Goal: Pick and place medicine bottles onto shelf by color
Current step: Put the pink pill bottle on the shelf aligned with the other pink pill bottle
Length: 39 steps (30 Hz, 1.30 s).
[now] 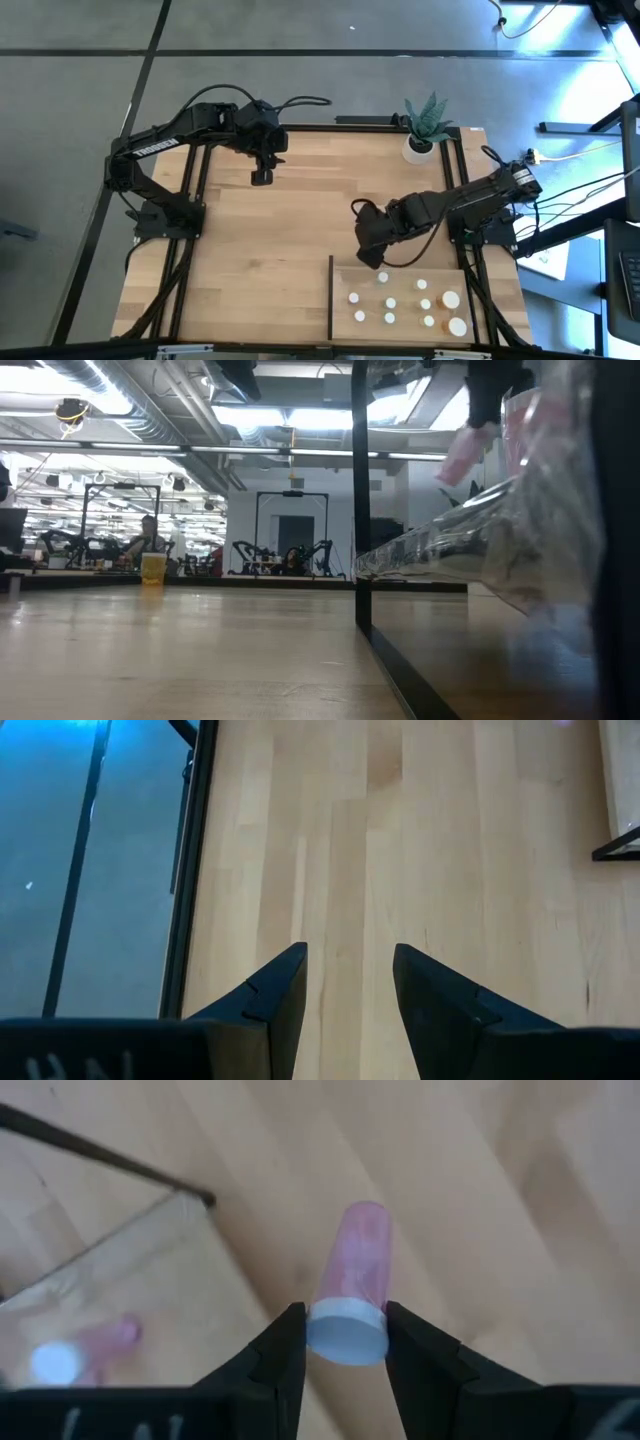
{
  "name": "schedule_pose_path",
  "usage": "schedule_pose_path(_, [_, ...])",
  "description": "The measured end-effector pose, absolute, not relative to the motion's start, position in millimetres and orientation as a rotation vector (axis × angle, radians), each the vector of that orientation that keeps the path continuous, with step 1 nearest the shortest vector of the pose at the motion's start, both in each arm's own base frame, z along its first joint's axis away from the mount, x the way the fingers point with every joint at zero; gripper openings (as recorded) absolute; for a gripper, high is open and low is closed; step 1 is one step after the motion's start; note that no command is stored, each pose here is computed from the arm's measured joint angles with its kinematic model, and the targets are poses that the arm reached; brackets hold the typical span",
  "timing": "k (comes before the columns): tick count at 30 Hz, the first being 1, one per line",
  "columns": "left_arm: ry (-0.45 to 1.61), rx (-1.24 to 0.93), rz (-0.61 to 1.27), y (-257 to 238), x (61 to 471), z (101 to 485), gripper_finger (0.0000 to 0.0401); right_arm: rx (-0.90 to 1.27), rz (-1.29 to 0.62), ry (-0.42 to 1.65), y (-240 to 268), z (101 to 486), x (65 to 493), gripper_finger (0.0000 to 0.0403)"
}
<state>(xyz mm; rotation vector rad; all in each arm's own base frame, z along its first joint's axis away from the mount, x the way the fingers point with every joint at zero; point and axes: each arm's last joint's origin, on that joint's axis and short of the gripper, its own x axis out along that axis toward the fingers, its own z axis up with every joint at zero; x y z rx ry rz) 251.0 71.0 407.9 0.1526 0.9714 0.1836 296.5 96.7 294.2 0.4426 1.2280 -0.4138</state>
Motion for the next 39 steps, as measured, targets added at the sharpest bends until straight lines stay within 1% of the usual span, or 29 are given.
schedule_pose_path(2, [0.973,0.148,0.185,71,251,408,0.0143,0.509,-0.409,1.278,95,298,295,0.0122])
schedule_pose_path(7, [0.976,0.146,0.186,71,251,408,0.0143,0.693,-0.301,1.377,91,300,297,0.0122])
schedule_pose_path(10, [0.976,0.145,0.186,71,251,408,0.0143,0.792,-0.282,1.416,88,300,298,0.0122])
schedule_pose_path(14, [0.974,0.139,0.175,71,251,408,0.0143,0.886,-0.230,1.423,84,302,303,0.0122])
schedule_pose_path(19, [0.954,0.097,0.074,67,251,407,0.0143,1.001,-0.225,1.420,81,303,307,0.0122])
schedule_pose_path(26, [0.927,0.057,-0.177,58,250,406,0.0143,1.080,-0.249,1.462,84,294,315,0.0122])
schedule_pose_path(34, [0.927,0.076,-0.194,54,251,406,0.0143,1.137,-0.188,1.502,91,273,335,0.0122])
schedule_pose_path(39, [0.927,0.077,-0.193,54,251,406,0.0143,1.131,-0.219,1.537,93,260,341,0.0122])
